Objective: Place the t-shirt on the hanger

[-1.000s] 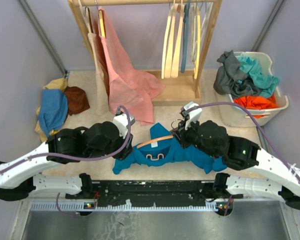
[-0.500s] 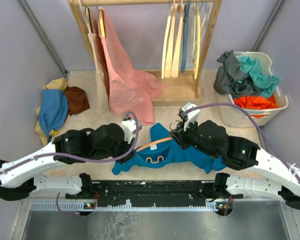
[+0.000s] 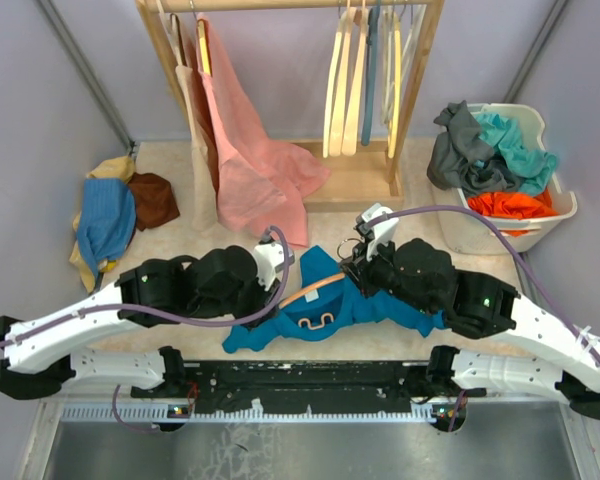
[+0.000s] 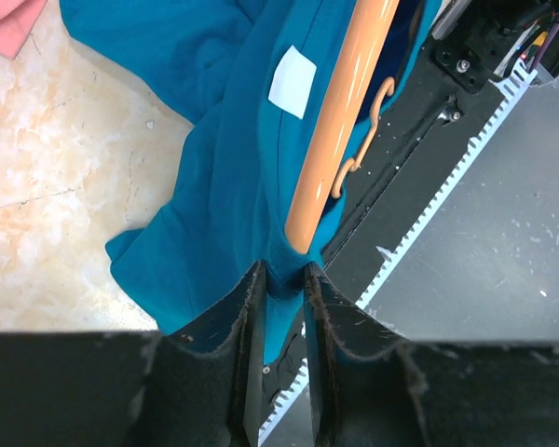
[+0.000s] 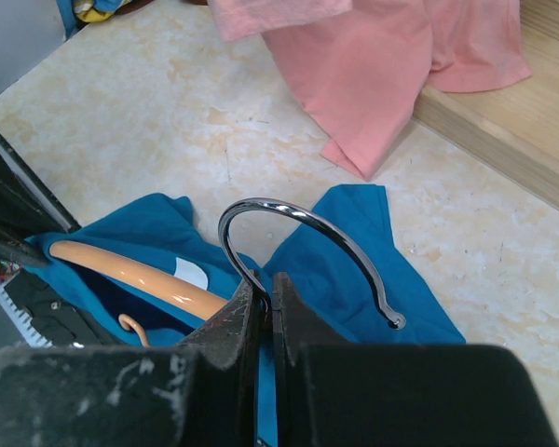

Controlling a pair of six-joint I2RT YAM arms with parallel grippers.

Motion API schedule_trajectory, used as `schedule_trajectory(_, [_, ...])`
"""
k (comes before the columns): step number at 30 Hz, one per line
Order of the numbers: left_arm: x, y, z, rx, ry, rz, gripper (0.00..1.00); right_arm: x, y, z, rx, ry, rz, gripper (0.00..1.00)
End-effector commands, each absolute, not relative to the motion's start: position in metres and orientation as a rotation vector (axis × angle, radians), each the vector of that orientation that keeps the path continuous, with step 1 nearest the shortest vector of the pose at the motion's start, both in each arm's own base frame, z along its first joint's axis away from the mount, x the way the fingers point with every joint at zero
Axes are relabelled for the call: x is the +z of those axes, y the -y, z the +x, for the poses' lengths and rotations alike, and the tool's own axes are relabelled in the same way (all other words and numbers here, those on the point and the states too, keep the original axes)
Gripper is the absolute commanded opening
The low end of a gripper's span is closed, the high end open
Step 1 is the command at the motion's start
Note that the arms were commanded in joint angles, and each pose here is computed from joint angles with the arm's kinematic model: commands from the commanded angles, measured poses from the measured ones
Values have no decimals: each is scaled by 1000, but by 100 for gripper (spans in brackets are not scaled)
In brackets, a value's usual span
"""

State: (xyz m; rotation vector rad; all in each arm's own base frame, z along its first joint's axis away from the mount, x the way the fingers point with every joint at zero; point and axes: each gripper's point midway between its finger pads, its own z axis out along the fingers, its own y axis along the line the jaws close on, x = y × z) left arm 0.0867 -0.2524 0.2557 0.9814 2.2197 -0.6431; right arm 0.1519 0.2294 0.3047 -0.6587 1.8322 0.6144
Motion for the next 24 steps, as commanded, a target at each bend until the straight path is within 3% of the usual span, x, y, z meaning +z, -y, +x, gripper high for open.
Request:
schedule_trajectory(1, [266,272,91,-715,-2154,977,29,362,-238,154,745,-1696,-561,0])
schedule_trajectory(9, [268,278,94,-721,-2141,973,35,363,-237,154,746,-1693,-556,0])
schedule_trajectory(20, [267,292,97,-752,-2120,990,29,367,-237,153,762,-1680,-550,0])
schedule_trajectory(22, [268,295,98,-756,-2110,991,23,366,-236,152,762,-1680,-549,0])
schedule_trajectory(24, [270,297,100,-760,-2103,987,11,366,-236,152,767,-1678,-546,0])
